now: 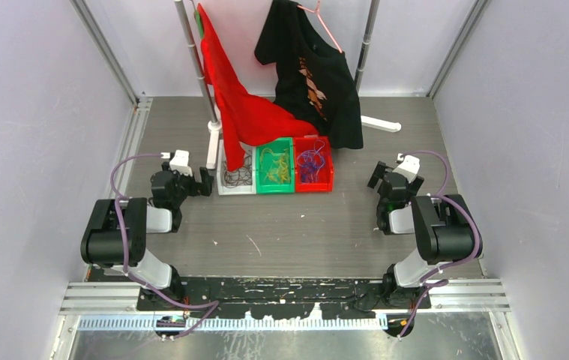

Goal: Untangle the cables

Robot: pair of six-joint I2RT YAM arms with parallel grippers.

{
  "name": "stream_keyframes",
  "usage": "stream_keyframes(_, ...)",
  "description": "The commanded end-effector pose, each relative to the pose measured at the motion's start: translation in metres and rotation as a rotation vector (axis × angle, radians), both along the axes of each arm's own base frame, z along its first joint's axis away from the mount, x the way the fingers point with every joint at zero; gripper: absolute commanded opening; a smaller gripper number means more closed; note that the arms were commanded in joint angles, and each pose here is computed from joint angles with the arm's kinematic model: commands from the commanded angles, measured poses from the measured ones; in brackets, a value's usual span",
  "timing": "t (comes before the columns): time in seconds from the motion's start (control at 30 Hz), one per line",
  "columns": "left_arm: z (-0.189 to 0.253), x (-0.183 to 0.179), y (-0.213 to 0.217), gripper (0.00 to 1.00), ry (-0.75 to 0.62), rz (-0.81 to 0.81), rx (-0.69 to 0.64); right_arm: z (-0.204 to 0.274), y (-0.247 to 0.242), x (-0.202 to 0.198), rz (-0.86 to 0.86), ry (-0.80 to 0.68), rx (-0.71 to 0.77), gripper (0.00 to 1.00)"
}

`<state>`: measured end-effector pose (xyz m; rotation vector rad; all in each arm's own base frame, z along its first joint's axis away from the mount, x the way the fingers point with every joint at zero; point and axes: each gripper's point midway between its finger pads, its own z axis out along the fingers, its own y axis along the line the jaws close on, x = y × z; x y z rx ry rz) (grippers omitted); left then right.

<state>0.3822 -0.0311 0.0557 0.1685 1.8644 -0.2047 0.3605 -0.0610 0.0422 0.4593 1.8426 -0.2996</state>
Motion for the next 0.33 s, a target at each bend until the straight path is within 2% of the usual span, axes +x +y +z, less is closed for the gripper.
stream_keyframes(0.0,0.0146,0.0059,0.0046,0.99,-0.055,0.017,0.019,0.0291,0.0037,0.0157,0.014,-0.110,0.015,1.00)
stream_keyframes(0.3,0.0142,0.0056,0.0044,0.99,-0.055,0.016,0.020,0.0288,0.0044,0.0162,0.021,-0.108,0.015,1.00)
